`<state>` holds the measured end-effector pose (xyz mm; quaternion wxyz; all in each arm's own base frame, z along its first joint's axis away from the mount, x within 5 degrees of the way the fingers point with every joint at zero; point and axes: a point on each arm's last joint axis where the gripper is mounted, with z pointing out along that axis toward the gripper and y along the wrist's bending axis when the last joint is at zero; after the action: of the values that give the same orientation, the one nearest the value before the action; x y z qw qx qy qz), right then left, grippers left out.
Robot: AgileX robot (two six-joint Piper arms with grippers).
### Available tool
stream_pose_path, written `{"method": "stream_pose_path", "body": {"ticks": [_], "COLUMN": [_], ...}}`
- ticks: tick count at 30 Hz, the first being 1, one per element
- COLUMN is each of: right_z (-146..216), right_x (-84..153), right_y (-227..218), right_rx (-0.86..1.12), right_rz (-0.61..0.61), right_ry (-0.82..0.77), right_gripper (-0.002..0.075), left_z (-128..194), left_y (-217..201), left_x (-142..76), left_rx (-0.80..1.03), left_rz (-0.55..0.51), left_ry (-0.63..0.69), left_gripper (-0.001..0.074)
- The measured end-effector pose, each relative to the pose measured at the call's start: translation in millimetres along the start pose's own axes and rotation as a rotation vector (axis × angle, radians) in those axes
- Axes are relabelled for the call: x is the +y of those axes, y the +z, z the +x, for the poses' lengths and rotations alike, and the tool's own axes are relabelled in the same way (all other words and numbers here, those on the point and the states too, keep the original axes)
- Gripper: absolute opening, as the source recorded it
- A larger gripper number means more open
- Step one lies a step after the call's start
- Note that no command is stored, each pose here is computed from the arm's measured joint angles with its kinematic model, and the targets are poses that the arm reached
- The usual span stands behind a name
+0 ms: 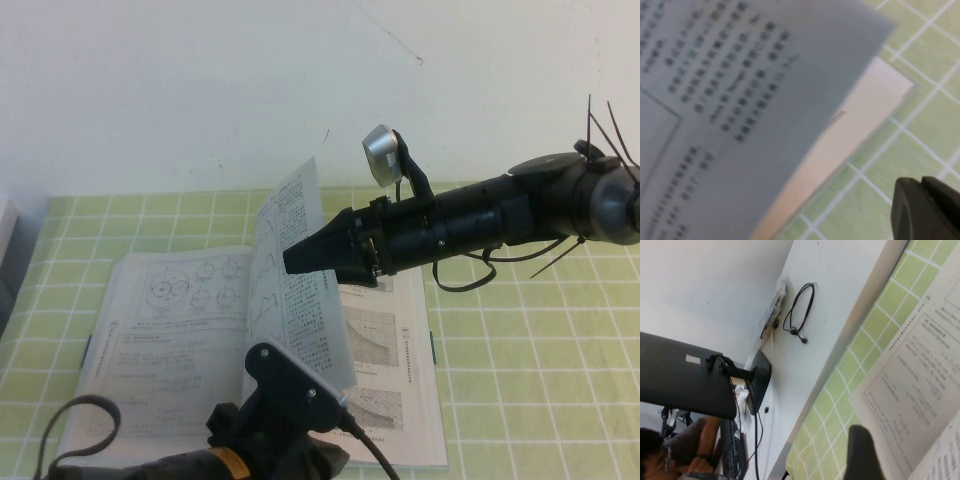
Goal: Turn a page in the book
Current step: Open the closed book
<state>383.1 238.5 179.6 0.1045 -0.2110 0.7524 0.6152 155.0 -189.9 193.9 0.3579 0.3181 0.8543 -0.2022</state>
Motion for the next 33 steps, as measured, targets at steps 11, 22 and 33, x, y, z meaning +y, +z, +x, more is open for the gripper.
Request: {"method": "stream_pose_path", "body": {"ticks": [11,22,33], "right_z": [-0.3,-23.9,-45.8], "right_x": [0.2,18.4,40.9], "right_y": [0.0,-2.4,-7.8], "right_rx": [0.002,-0.028,0.043], "right_rz": [0.002,-0.014,0.058], "right_ry": [0.019,0.004,-0.14], "right_gripper": [0.0412,0.0412,0.0384], "left_z": [-7.3,-11.4,-18.2], "left_y": [9.3,6.2,-26.7], "left_x": [10.5,26.3,40.2], "left_rx": [-0.107,-0.159,-0.228], "left_rz": [-0.113,-0.262,-0.414], "left_ry": [0.011,-0.067,-0.261], "left_gripper": [-0.0004,-0.0004,-0.0004]}}
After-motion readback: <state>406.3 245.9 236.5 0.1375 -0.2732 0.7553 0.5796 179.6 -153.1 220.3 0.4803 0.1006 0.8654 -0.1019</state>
